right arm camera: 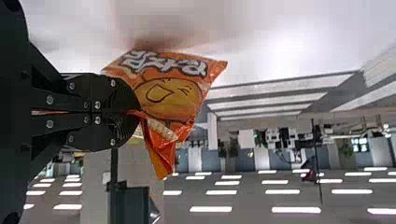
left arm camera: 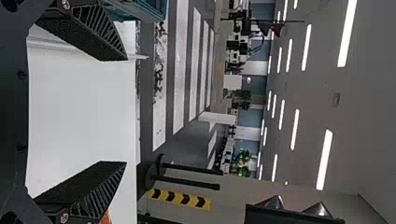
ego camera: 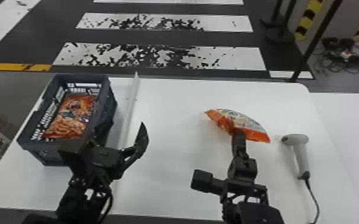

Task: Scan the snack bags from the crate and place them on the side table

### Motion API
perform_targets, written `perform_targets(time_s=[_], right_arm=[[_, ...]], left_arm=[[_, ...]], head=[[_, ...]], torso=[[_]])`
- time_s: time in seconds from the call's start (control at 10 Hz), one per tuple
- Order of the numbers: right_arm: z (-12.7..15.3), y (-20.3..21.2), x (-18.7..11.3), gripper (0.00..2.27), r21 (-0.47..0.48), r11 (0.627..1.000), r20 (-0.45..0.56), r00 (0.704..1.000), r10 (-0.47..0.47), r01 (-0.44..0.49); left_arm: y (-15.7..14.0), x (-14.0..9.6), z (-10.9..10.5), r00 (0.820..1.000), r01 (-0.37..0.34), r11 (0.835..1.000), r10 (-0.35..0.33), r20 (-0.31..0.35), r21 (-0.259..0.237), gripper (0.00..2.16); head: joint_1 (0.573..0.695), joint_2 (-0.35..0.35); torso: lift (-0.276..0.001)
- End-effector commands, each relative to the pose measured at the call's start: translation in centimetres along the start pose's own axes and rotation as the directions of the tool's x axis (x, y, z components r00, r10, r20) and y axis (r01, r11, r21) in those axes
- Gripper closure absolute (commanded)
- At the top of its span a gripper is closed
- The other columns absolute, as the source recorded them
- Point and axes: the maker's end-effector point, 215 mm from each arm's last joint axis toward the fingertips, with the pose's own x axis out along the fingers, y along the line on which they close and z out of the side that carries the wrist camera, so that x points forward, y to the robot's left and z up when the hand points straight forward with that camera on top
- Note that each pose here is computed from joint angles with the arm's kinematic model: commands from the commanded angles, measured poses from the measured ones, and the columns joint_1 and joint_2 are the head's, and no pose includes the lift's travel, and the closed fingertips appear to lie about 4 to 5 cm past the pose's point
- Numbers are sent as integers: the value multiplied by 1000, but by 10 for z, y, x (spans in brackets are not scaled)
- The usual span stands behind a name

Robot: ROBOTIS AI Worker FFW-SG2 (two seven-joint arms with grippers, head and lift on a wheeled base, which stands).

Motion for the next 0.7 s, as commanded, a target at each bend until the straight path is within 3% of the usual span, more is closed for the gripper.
perform_targets(time_s=[0.0,0.1,0.2,0.4,0.6], right_arm=[[14,13,-11,1781,46,995,51,995,88,-90],[18,21,-18,1112,80,982,64,984,169,-174],[20,23,-24,76,127,962,66,970,235,-242],[20,19,-39,36,249,884,102,918,383,-396],[24,12,-49,53,376,765,194,852,486,-523]], left_arm=[[0,-1,-1,1000,1,1000,-1,-1,-1,80],[0,-1,-1,1000,1,1000,-1,0,-7,80],[0,-1,0,1000,1,1000,-1,0,-5,80],[2,-2,-1,1000,0,1000,0,1,-5,80],[2,-2,-2,1000,1,1000,-1,-1,-7,80]], head=[[695,39],[695,57],[695,73],[695,89],[695,96]], torso=[[-50],[-50],[-50],[-50],[-50]])
